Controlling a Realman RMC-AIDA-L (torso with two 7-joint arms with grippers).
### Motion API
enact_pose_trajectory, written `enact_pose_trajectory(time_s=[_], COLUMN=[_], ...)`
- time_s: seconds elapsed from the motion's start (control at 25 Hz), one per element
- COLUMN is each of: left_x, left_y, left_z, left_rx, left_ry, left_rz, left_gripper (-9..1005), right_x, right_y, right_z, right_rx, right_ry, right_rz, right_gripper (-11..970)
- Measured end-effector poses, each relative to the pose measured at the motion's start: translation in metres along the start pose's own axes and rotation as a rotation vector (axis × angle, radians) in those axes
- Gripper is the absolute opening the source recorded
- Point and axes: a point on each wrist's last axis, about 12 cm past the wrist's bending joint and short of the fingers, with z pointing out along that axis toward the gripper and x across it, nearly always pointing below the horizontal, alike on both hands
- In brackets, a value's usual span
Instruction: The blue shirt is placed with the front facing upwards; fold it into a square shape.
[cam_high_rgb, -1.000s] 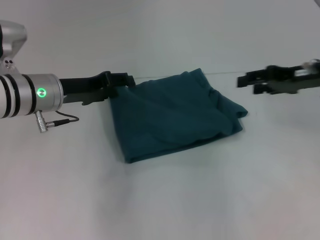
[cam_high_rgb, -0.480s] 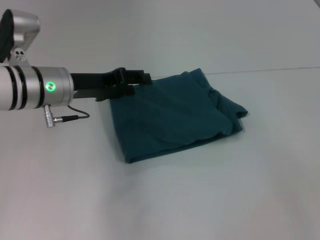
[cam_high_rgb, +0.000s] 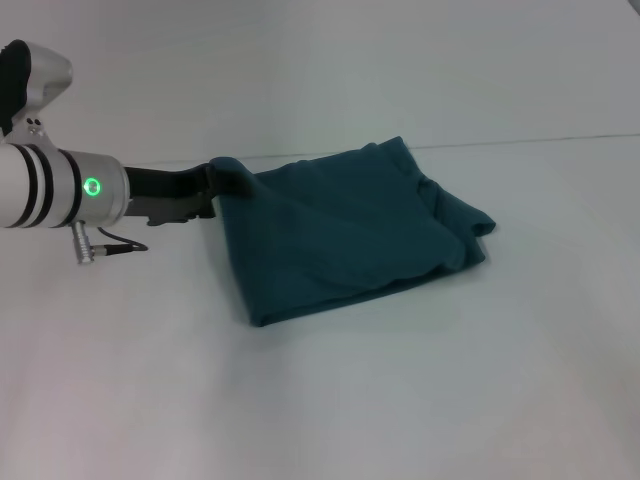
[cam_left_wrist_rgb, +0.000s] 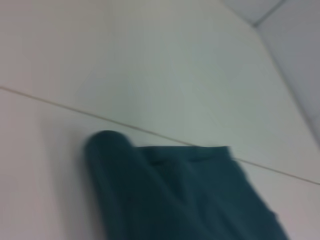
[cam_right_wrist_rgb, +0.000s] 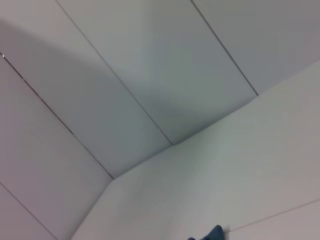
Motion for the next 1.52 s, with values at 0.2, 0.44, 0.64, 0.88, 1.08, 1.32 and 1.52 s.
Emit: enact_pose_trajectory(time_s=[0.2,0.44,0.64,0.88,1.08,1.32,1.52], left_x=[-0.004,-0.005,0.003,0.011,0.017,0.021,0.021], left_y=[0.0,0.0,0.013,0.016,0.019,0.022,0.022], left_z=[0.001,0.003,0.005,0.009,0.013,0.016,0.018], left_rx=[-0.043,-0.055,-0.075,-0.076,-0.083,-0.096,-0.101], left_ry=[0.03,0.045,0.056,0.078,0.092,0.093,0.085], left_rz=[0.028,0.033,-0.042,-0.064,-0.079,-0.08,-0.075], left_gripper=[695,860,869,874,874,874,873], right_x=[-0.001,-0.005,-0.001,0.002,0.003,0.004,0.005], right_y=[0.0,0.002,0.0,-0.002,0.0,0.003,0.005], right_z=[0.005,0.012,0.019,0.021,0.029,0.04,0.052], right_rx=[-0.009,-0.023,-0.028,-0.025,-0.041,-0.071,-0.087], right_ry=[-0.01,-0.018,-0.019,-0.022,-0.019,-0.008,0.012], right_rz=[-0.008,-0.022,0.002,0.017,0.027,0.038,0.047], right_gripper=[912,912,912,912,912,912,912])
